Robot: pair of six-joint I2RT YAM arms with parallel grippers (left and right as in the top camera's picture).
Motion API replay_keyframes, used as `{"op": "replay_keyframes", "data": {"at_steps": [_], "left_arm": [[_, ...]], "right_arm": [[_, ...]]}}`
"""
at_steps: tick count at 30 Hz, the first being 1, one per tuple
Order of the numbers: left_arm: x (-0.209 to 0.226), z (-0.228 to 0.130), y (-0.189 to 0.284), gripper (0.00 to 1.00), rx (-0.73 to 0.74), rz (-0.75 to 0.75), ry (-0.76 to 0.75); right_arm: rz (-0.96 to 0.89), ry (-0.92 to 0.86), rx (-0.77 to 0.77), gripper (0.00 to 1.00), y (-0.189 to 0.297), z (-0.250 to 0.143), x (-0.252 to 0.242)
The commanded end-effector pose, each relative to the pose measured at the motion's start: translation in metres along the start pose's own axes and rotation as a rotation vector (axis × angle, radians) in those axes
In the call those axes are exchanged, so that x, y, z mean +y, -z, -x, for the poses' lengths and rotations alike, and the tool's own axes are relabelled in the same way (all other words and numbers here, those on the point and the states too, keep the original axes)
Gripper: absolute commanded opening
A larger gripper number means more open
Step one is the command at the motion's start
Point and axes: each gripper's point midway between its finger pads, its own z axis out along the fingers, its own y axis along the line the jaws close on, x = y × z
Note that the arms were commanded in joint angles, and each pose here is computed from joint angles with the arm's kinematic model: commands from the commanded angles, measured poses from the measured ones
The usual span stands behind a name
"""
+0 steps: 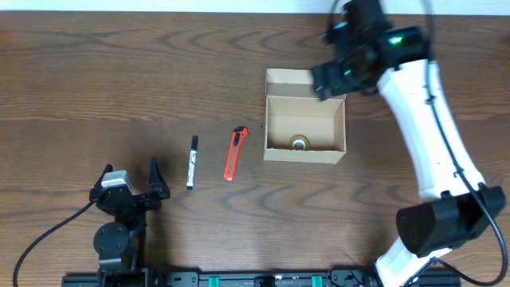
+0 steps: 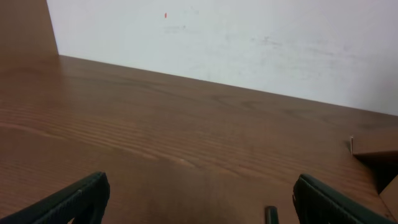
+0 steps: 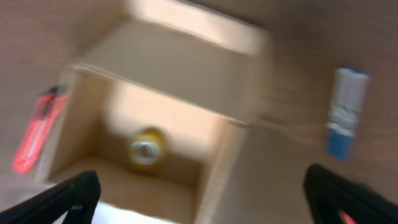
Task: Pack container
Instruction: 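Move the right gripper over the blue-capped whiteboard marker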
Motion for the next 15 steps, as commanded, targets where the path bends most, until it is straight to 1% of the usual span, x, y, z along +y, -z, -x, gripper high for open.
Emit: {"op": "replay_keyframes", "data": {"at_steps": [1,4,6,10,12,15], "left_arm": [[0.004,-0.017,-0.001,0.95,0.052,0.016,-0.001],[0.004,-0.017,-0.001,0.95,0.052,0.015,-0.001],[0.004,-0.017,-0.001,0.95,0.052,0.016,-0.001],[0.004,-0.017,-0.001,0.95,0.052,0.016,-0.001],[0.004,-0.017,-0.001,0.95,0.052,0.016,-0.001],[0.004,-0.017,-0.001,0.95,0.052,0.015,-0.001]], "right_arm": [[-0.259,-0.150,-0.016,0.99,0.027,-0.002,-0.075],[-0.295,-0.210,0.031,0.99,0.030,-0.019,-0.111],[-0.278,-0.258,0.044,0.99,0.027,-0.026,-0.127],[-0.259,-0.302,0.050,0.99,0.024,-0.037,-0.158],[-0.211,-0.323,0.033,0.99,0.021,-0.039,-0.170],[-0.117,-0.325,0.012,0.99,0.011,-0.040,-0.173]]}}
